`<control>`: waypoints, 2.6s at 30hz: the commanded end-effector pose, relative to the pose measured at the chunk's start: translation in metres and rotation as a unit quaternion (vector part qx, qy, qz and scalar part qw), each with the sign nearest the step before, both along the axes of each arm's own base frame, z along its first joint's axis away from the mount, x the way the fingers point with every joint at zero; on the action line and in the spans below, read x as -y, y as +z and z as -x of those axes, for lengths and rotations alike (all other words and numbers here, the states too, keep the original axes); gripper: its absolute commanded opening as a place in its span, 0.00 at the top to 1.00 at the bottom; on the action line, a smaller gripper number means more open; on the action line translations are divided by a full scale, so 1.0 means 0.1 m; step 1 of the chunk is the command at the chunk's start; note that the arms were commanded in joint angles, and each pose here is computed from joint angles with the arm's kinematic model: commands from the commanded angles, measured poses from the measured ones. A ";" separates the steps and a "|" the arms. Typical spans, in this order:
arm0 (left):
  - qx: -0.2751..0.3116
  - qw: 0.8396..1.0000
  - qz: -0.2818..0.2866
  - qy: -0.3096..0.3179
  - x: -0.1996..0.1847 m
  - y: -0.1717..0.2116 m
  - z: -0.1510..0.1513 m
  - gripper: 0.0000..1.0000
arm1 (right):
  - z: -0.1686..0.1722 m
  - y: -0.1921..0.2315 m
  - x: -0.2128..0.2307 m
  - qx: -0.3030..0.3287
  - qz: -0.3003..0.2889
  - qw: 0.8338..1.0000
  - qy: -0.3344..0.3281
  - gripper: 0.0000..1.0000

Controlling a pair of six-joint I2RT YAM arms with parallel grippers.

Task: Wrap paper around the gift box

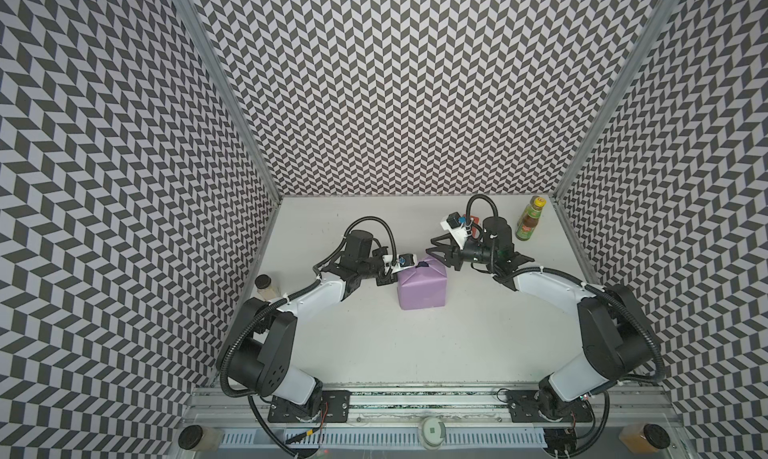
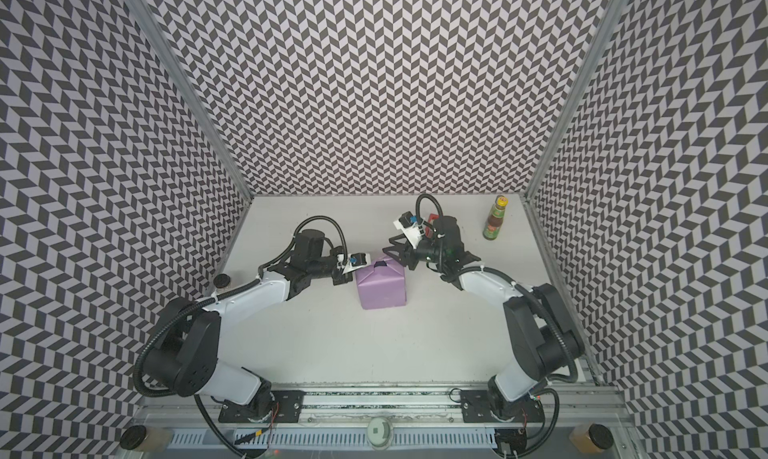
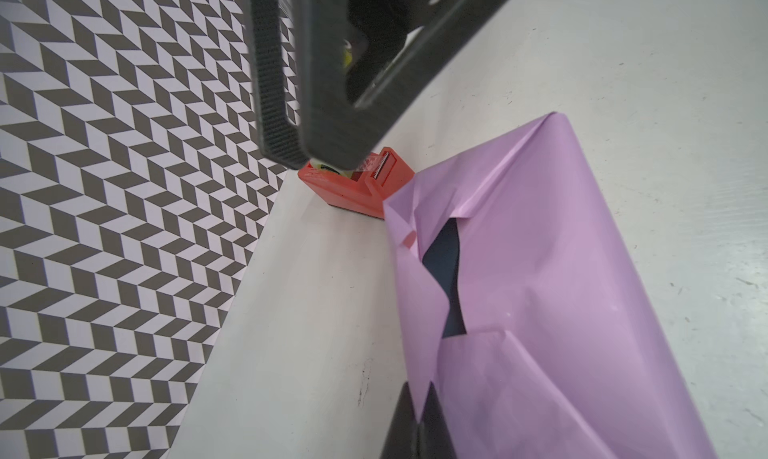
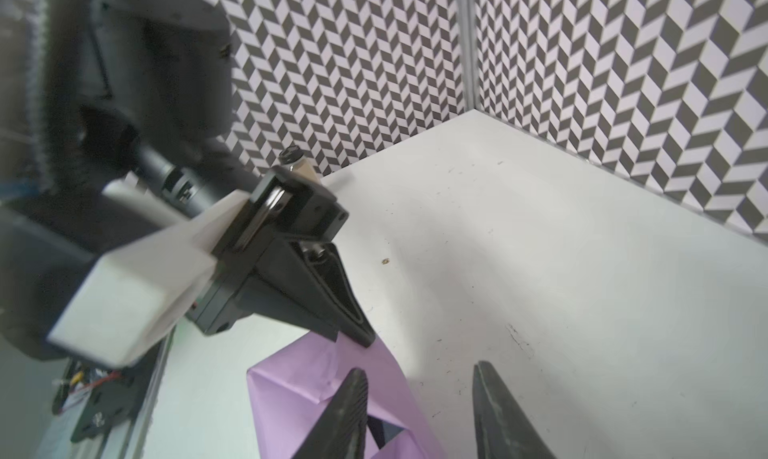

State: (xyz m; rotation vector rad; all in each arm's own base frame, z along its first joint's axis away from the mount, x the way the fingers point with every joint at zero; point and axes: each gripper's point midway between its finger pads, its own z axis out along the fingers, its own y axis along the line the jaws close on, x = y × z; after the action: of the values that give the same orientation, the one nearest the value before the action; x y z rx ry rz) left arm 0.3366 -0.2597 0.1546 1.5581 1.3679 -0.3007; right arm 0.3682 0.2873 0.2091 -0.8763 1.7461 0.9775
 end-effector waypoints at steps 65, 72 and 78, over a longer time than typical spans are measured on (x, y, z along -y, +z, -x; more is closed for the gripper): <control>-0.561 0.696 0.311 0.323 0.14 -0.06 0.28 0.09 | 0.40 -0.48 0.00 -0.015 0.066 0.988 -0.141 0.60; -0.564 0.691 0.285 0.352 0.02 -0.47 0.45 0.14 | 0.39 -0.36 -0.01 -0.007 0.059 0.988 -0.143 0.58; -0.563 0.686 0.279 0.366 -0.03 -0.64 0.54 0.16 | 0.37 -0.07 -0.01 -0.002 0.038 0.989 -0.146 0.48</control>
State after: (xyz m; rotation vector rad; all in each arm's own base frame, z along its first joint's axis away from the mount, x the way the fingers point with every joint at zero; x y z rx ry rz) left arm 0.2930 -0.2652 0.1164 0.1097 2.2921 -1.2130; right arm 0.3251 0.2845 0.1583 -0.6793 1.9632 0.6954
